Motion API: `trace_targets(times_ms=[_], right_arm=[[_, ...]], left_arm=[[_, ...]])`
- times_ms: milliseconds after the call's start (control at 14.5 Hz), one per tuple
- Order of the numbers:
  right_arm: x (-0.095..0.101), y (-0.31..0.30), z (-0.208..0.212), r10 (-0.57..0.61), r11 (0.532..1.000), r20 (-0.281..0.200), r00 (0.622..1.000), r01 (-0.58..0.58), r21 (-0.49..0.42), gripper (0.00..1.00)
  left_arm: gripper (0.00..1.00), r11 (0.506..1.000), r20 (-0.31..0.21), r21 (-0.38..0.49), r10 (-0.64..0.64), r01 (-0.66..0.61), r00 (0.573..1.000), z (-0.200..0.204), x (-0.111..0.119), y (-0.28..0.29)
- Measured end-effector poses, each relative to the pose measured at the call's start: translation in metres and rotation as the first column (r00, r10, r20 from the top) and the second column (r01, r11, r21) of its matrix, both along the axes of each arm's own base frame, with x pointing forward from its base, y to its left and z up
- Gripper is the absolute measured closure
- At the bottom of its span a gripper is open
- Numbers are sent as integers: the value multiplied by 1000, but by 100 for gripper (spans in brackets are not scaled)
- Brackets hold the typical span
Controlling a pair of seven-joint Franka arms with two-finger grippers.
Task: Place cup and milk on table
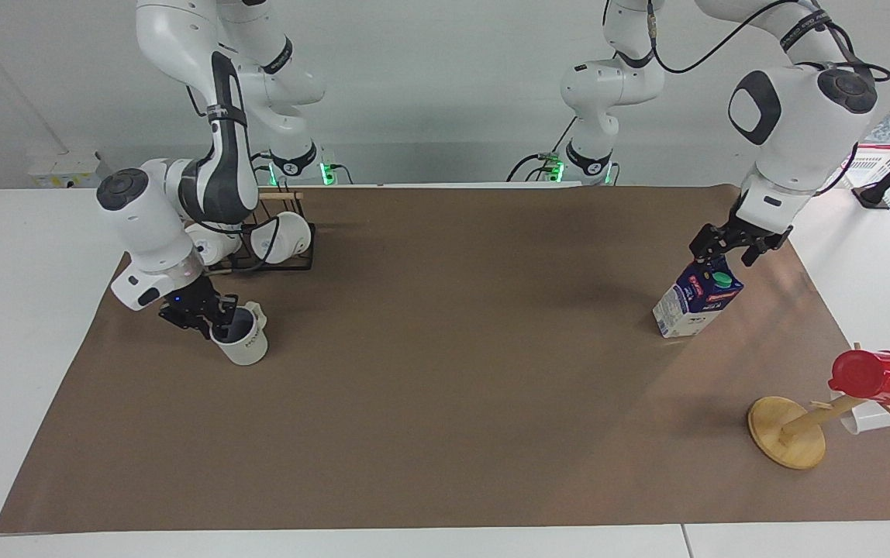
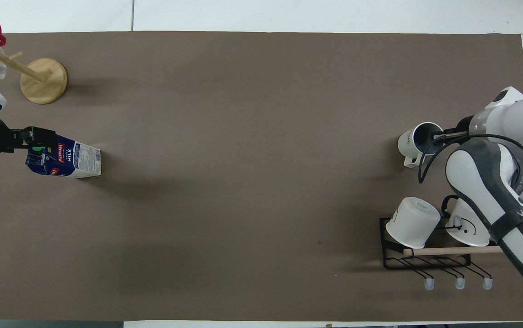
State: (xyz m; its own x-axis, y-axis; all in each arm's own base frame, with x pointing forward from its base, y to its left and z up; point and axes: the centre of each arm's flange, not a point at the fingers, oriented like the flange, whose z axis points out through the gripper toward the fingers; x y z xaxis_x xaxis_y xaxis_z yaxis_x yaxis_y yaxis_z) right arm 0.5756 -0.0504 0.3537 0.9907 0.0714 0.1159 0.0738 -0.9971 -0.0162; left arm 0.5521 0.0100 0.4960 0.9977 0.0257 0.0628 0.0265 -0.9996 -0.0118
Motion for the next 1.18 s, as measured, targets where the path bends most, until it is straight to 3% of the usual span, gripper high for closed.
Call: trace_targets(times_ms=[69,138,277,484,691,1176], right_arm=[[0,3,0,5,1000,0,1000,-5,0,94],[1,6,1,10,1000,1,1000,-10,0,96],[6,8,12,31,1000,-10,999,-31,2,96],[25,22,68,82,997,-41,996,-82,11,96],[36,77,107,118,993,-22,993,-118,13,96],[22,251,78,24,999,-31,999,-25,-38,96]], left_arm=[[0,1000,5,0,0,0,1000,-5,0,0],[0,1000,10,0,0,0,1000,-10,0,0],[0,1000,13,0,0,0,1000,-20,0,0],[0,1000,13,-1,3,-3,1000,-29,1,2],[0,1000,32,-1,6,-6,999,-38,4,4],[0,1000,35,-1,20,-20,999,-42,4,12]])
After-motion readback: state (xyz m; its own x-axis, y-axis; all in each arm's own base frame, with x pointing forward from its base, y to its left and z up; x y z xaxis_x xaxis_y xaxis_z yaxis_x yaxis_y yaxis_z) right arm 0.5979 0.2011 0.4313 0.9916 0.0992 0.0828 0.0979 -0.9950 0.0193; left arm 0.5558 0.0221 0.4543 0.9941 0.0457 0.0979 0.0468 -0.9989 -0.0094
